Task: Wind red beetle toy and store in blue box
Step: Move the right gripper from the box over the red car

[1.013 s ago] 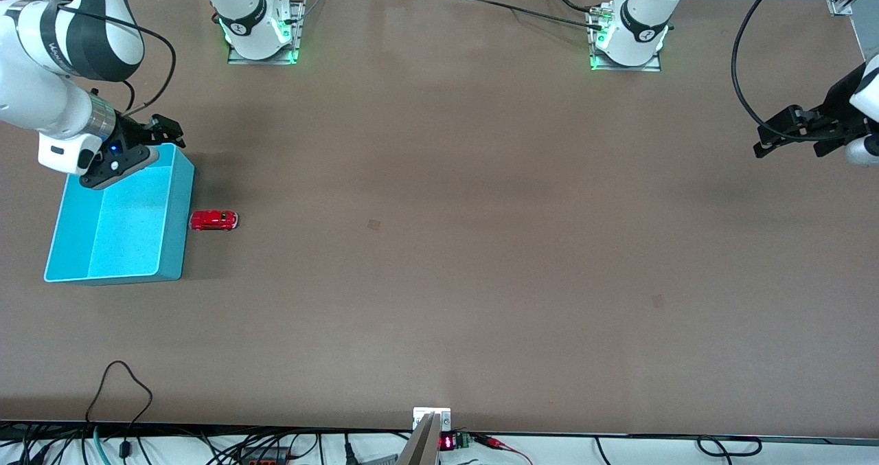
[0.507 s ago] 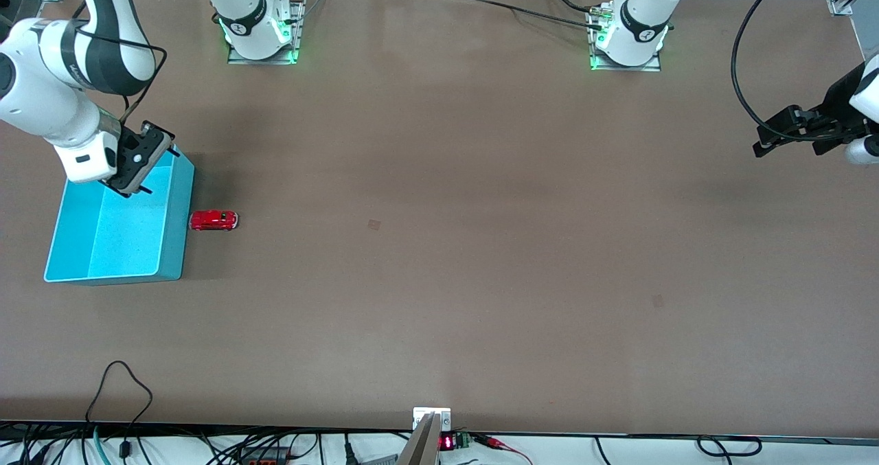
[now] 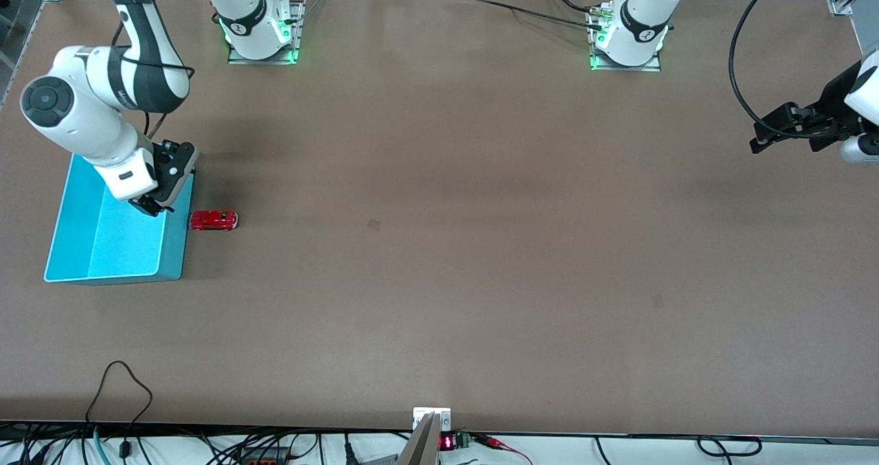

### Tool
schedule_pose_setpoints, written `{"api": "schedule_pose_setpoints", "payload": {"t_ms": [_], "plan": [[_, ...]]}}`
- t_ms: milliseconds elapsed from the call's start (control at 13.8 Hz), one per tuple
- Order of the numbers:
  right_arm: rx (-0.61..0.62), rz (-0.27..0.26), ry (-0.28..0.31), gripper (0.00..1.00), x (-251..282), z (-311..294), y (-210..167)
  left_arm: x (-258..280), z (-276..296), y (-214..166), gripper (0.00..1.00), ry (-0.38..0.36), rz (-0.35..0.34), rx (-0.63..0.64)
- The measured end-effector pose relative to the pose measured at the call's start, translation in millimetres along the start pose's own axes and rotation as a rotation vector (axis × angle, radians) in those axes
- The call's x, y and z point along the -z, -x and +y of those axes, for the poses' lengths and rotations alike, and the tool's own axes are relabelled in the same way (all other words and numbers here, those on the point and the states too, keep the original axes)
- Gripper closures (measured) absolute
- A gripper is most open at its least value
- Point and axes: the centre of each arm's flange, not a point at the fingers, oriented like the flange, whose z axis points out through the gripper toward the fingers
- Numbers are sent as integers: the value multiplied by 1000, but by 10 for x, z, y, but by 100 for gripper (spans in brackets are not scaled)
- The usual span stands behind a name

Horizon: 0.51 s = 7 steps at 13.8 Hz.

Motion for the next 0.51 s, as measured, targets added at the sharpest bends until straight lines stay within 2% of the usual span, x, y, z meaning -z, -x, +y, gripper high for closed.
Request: {"api": "schedule_pose_setpoints", "payload": {"t_ms": [507], "plan": [[153,7,72,0,-266,61,-261,-9,-91,2,0,0,-6,16]]}}
